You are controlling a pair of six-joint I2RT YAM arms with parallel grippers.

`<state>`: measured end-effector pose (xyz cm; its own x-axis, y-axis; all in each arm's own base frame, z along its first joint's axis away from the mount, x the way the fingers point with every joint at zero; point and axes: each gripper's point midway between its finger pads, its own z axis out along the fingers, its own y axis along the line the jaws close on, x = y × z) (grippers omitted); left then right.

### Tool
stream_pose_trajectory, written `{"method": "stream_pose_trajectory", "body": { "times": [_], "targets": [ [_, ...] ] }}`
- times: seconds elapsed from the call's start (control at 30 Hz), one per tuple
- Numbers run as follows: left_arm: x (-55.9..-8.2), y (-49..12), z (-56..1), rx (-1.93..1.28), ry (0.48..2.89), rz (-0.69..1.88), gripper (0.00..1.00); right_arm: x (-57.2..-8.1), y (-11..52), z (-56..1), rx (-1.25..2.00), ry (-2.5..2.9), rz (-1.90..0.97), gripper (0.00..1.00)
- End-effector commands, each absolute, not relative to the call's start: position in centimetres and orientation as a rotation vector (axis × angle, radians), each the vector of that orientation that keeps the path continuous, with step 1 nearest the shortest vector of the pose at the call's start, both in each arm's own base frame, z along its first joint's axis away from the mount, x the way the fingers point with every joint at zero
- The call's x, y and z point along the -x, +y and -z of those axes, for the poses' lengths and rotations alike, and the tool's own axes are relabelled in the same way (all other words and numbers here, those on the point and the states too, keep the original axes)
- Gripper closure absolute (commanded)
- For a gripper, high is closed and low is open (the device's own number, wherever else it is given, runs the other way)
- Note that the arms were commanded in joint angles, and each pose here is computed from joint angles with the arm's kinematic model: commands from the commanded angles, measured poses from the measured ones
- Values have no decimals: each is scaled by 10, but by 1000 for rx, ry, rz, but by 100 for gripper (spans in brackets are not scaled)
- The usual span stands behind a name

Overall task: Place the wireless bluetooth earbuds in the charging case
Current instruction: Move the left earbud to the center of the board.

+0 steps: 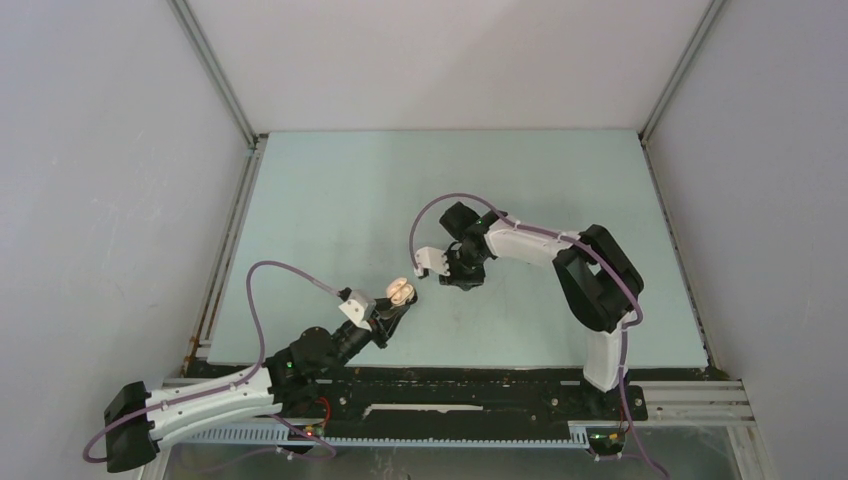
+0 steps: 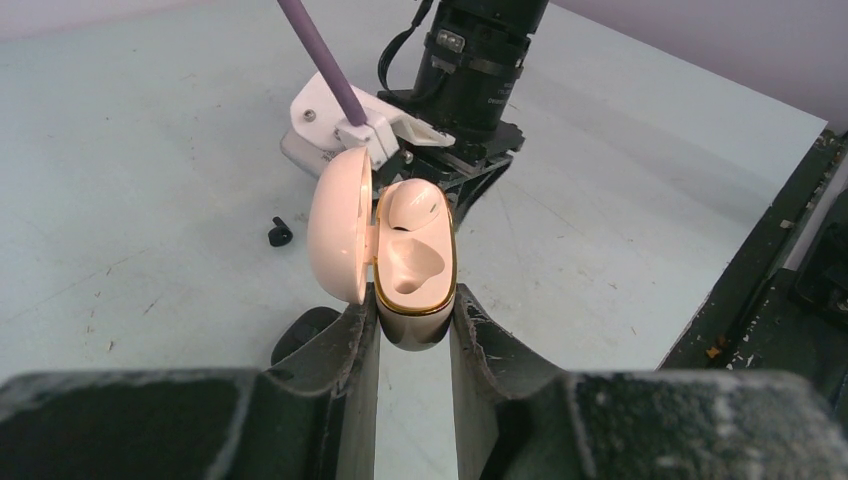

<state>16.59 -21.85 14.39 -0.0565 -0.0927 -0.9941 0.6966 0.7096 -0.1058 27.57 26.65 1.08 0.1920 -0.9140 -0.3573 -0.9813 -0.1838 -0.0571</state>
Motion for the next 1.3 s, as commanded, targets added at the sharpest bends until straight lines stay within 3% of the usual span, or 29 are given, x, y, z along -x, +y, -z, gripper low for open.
{"method": "stream_pose_trajectory", "body": {
  "times": [0.0,0.23,0.3,0.5,0.73,0.9,0.97,1.27],
  "targets": [
    [-167,-219,-162,-495,1444,708,100,-213,245,-3,2018,2324,-627,80],
    [-167,-218,-163,-505,1443,696,100,-158,256,-24,1691,2692,-1051,42],
    [-167,-218,-165,-507,1442,696,100,-151,259,-32,1660,2707,-1123,39],
    [-165,-219,-167,-512,1439,705,100,-175,247,-56,1678,2580,-958,41],
    [-165,-219,-166,-513,1443,708,100,-204,241,-85,1817,2136,-815,54],
    [-165,-220,-167,-516,1447,708,100,-224,257,-102,1854,1738,-619,51],
    [-165,-219,-168,-508,1451,711,100,-224,264,-99,1875,1734,-574,49],
    [-172,-208,-165,-423,1482,685,100,-204,274,-46,1905,1994,-515,57]
  ]
}}
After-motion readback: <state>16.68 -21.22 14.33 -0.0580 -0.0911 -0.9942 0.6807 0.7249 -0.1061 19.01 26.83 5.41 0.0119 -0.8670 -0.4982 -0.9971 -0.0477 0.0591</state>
